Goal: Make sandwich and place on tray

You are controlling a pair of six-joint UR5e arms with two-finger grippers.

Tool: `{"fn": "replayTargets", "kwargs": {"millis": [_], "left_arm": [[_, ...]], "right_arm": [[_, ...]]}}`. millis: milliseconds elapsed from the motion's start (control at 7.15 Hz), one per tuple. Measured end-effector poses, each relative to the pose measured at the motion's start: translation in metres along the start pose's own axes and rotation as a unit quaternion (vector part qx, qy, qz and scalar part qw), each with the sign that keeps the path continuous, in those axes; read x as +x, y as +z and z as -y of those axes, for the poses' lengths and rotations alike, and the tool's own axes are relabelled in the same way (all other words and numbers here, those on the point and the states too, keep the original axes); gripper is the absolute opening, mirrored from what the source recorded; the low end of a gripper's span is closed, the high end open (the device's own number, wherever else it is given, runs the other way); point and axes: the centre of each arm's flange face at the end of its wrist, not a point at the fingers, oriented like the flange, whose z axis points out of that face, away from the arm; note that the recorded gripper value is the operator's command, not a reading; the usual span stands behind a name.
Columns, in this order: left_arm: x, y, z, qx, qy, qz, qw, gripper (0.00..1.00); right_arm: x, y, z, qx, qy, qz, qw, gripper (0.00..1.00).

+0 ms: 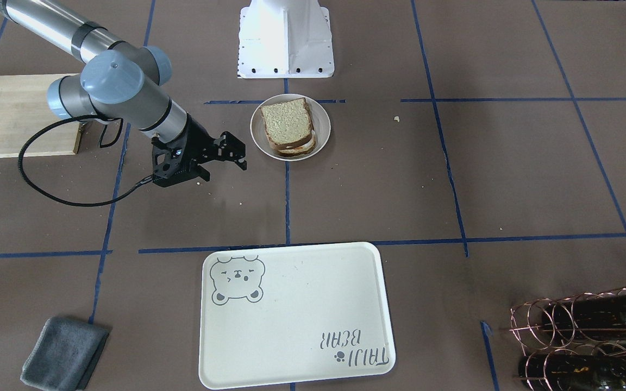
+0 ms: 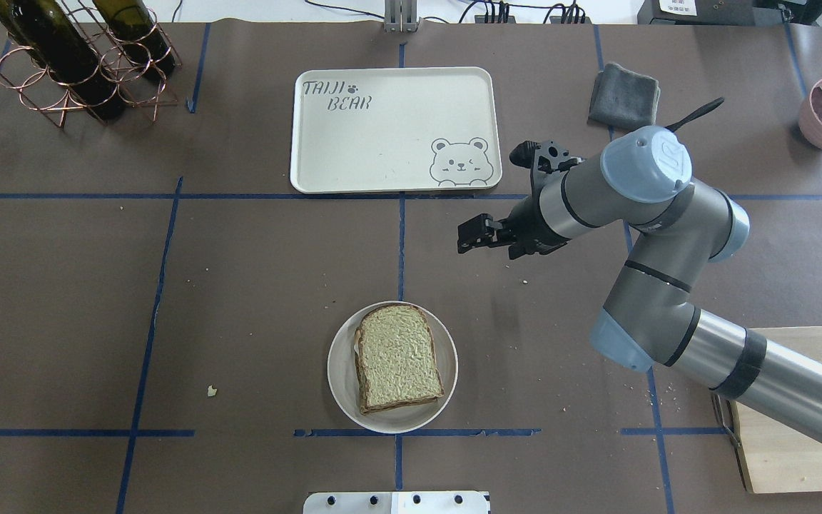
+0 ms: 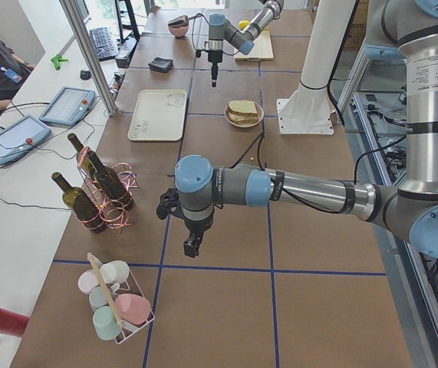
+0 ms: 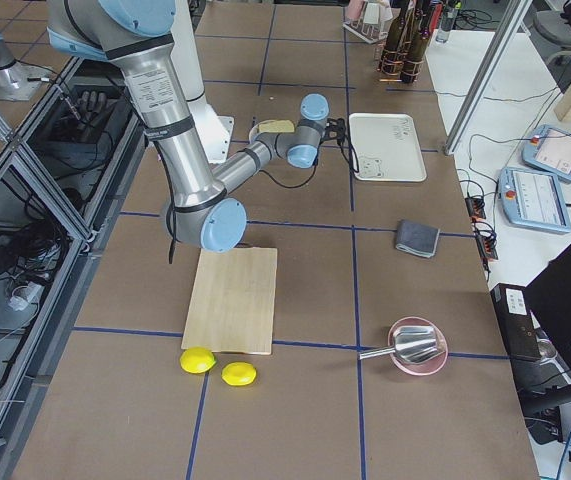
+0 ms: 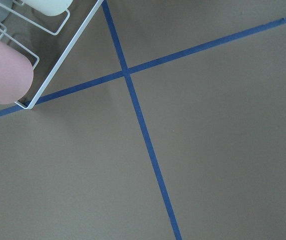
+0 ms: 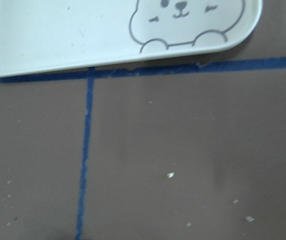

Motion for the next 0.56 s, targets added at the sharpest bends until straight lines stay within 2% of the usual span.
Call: {"fn": "replayTargets", "kwargs": {"millis": [280, 559], "left_arm": [[0.014, -0.025, 0.042, 0.031, 0.028, 0.007, 0.9991, 1.0], [0.027, -0.045, 0.082, 0.076, 0.072, 0.01, 0.9944, 1.0]], "right_arm": [[0.06, -0.043, 0.05, -0.007, -0.056, -0.075, 0.9956, 1.0], [0.167, -0.106, 0.073, -0.033, -0.129, -0.125, 0.9831, 1.0]]}}
